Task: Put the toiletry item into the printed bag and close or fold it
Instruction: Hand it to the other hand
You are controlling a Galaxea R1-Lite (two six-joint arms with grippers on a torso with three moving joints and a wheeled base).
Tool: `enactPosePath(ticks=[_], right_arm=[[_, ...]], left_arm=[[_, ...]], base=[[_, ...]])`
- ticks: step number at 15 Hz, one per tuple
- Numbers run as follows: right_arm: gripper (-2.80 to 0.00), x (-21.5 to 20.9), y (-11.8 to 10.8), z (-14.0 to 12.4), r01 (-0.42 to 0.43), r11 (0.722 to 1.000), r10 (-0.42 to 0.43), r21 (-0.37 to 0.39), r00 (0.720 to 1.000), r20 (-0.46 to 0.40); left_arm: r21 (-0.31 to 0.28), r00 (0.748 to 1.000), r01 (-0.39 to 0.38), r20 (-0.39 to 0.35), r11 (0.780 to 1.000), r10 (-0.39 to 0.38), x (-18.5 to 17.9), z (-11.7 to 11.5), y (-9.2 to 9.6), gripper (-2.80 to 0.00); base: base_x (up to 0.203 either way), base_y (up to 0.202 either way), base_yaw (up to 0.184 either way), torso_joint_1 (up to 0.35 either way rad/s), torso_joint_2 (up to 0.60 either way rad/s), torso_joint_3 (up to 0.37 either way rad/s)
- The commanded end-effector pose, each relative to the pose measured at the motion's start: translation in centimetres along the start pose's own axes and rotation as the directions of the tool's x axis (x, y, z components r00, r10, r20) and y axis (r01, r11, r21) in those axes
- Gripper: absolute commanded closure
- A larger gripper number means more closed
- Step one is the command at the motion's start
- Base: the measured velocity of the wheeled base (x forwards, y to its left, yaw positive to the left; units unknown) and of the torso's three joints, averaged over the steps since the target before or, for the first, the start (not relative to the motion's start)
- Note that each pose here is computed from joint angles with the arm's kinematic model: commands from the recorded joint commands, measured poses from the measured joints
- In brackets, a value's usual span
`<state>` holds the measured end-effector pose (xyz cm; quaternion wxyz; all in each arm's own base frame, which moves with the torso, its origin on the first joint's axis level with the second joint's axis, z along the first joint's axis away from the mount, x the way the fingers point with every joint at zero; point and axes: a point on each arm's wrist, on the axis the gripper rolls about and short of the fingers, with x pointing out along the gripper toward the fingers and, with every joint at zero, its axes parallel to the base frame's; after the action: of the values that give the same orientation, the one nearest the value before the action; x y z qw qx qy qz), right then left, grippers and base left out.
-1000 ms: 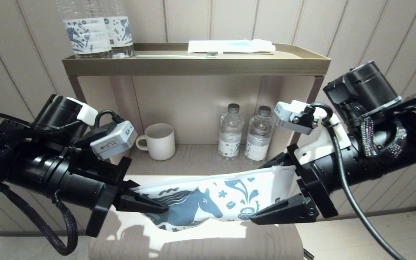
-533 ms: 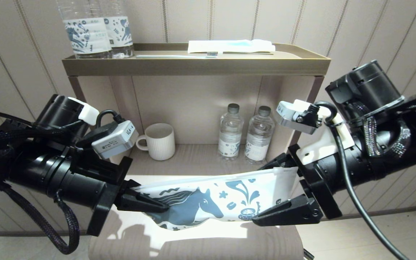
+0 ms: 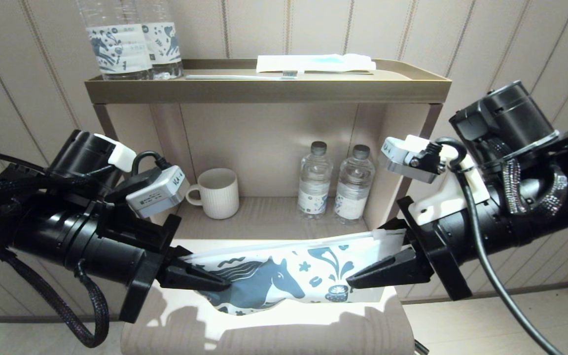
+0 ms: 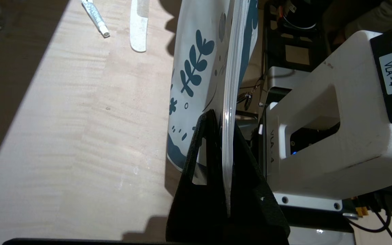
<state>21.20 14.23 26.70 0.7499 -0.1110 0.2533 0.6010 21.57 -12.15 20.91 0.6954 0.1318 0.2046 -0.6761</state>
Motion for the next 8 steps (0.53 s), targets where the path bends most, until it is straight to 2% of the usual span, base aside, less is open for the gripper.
enactPosePath(ticks=[1,8], right_arm=[[0.0,0.05,0.1,-0.07,-0.008,1.0,0.008,-0.004,1.0,-0.001],[0.0,0.16,0.15,-0.15,-0.013,1.0,0.013,-0.002,1.0,-0.002]], left_arm=[[0.001,1.0,0.005,0.002,1.0,-0.005,0.04,-0.04,0.01,0.0],[0.006,1.0,0.012,0.011,1.0,-0.012,0.08,0.15,0.12,0.0]], base=[[0.0,0.0,0.0,0.0,0.0,0.0],[0.0,0.0,0.0,0.0,0.0,0.0]])
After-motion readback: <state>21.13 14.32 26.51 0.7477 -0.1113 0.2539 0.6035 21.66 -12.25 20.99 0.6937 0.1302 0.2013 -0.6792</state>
